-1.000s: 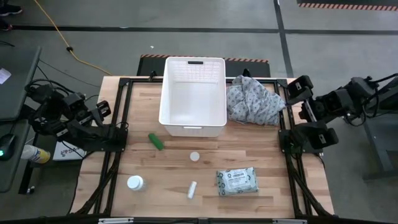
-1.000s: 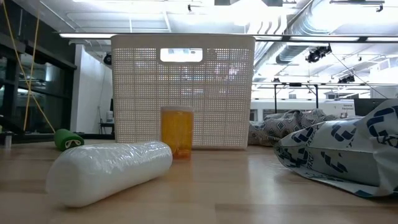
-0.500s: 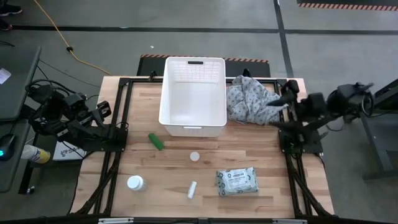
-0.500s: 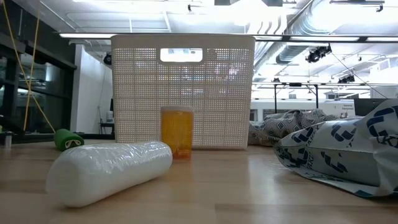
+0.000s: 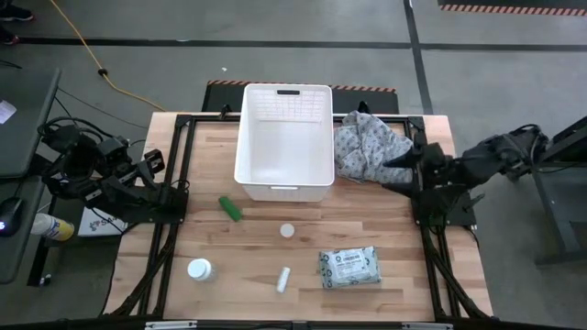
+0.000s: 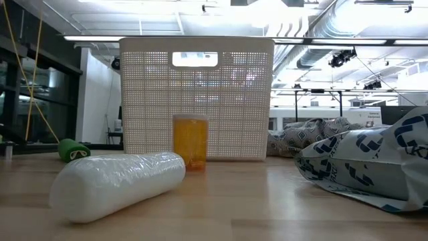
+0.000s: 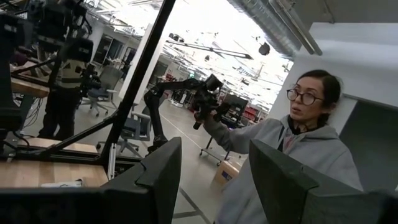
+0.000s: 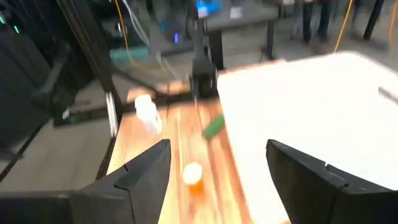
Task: Pick & place medical supplies in basket/bin
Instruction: Put the mailer bag into the white laundry organizer
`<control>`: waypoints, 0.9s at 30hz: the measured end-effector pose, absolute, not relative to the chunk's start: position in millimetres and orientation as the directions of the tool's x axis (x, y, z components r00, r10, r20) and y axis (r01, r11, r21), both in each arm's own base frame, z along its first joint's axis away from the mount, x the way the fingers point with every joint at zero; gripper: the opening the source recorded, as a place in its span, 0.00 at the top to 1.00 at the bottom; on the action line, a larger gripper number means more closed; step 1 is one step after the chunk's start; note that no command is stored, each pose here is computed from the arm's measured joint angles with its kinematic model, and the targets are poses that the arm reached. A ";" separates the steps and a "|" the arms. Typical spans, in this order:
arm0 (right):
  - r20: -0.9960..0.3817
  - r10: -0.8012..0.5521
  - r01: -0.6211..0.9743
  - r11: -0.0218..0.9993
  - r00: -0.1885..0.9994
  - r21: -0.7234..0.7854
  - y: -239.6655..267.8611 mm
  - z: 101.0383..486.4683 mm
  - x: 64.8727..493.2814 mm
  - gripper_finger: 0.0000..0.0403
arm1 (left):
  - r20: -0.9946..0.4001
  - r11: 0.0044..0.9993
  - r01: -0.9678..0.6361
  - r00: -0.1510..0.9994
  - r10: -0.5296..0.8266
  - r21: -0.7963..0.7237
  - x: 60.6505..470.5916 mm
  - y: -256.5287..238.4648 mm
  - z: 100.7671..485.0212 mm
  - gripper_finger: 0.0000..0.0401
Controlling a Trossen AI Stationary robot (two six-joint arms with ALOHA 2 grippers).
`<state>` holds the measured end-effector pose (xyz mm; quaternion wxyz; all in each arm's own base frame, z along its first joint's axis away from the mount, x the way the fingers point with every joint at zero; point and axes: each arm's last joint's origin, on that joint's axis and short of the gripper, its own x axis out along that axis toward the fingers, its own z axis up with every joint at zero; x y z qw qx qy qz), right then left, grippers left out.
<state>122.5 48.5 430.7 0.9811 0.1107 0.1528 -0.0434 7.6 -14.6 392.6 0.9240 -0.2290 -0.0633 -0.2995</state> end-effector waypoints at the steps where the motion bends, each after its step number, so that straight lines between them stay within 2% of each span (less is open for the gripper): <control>1: -0.340 -0.041 0.124 0.966 0.940 0.228 48.4 427.8 121.6 0.37 | 0.254 0.716 0.583 0.813 -0.524 -0.385 7.6 -14.5 392.6 0.45; 8: -0.488 0.123 0.098 0.910 0.864 0.403 54.6 411.4 122.0 0.37 | 0.254 0.716 0.582 0.813 -0.524 -0.386 7.8 -14.5 392.4 0.45; 12: -0.544 0.226 0.115 0.845 0.808 0.522 59.7 398.1 124.5 0.37 | 0.254 0.718 0.580 0.814 -0.522 -0.385 7.8 -14.5 392.4 0.45; 19: -0.658 0.346 0.261 0.720 0.668 0.643 68.5 360.0 130.6 0.37 | 0.254 0.718 0.580 0.814 -0.522 -0.385 7.8 -14.5 392.4 0.45; 27: -0.768 0.408 0.475 0.614 0.493 0.631 75.5 300.5 135.4 0.37 | 0.254 0.719 0.580 0.814 -0.522 -0.383 7.8 -14.5 392.4 0.45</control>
